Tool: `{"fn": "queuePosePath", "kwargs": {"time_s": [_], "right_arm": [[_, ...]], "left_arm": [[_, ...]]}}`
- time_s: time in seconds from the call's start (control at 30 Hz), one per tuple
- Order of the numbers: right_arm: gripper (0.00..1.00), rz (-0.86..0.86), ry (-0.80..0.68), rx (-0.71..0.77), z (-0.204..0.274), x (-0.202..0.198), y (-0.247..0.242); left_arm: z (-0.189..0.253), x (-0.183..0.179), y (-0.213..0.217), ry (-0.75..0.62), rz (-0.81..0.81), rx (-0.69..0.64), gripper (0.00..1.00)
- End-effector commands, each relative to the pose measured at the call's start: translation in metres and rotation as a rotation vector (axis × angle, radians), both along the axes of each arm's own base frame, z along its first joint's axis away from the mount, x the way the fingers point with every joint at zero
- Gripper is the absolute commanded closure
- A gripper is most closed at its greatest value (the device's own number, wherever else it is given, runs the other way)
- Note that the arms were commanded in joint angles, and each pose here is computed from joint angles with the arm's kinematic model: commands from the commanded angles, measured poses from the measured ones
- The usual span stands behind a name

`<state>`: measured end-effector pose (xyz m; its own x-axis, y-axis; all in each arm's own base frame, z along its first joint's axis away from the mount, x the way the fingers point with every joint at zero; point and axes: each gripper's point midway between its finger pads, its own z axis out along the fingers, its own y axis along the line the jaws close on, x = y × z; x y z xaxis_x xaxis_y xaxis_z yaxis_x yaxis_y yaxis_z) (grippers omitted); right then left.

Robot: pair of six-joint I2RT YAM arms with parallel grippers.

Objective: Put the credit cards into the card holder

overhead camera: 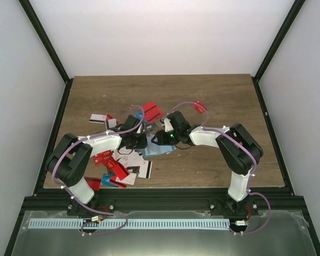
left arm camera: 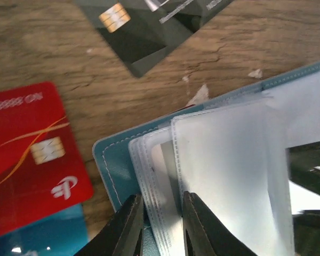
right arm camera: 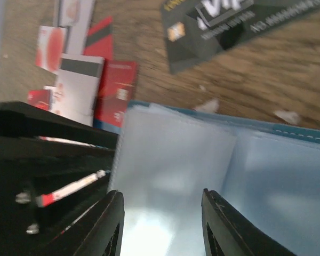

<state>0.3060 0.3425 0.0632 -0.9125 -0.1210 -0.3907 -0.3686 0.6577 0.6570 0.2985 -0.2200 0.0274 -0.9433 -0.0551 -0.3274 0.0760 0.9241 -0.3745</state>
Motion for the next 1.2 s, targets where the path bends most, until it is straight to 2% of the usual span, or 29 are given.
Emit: {"fn": "queuePosePath", "kwargs": {"time_s": [0.0,0.37,0.57,0.77,1.03,1.17], "right_arm": [[0.58,-0.054,-0.003,-0.104,-0.022,0.002,-0.021],[0.59,-0.127,-0.005,-0.167,-0.022,-0.004,-0.054],[0.58,-0.142,-0.012,-0.166,-0.017,-0.002,-0.069],[0.56,-0.084,-0.008,-0.106,-0.008,-0.006,-0.059],[0.52,-0.029,0.004,-0.07,0.006,-0.011,-0.05],[0.5,-0.052,-0.037,-0.084,0.021,-0.006,-0.054]], "left_arm": [[-0.002,0.005,-0.017,0.008,-0.073,-0.035,0.78],[-0.007,0.001,-0.072,0.052,-0.198,-0.133,0.77],[0.009,-0.01,-0.101,0.075,-0.235,-0.239,0.77],[0.022,-0.014,-0.079,0.033,-0.167,-0.184,0.7],[0.042,-0.02,-0.033,-0.04,-0.091,-0.035,0.47],[0.046,-0.03,-0.001,-0.053,-0.018,0.044,0.42]]}}
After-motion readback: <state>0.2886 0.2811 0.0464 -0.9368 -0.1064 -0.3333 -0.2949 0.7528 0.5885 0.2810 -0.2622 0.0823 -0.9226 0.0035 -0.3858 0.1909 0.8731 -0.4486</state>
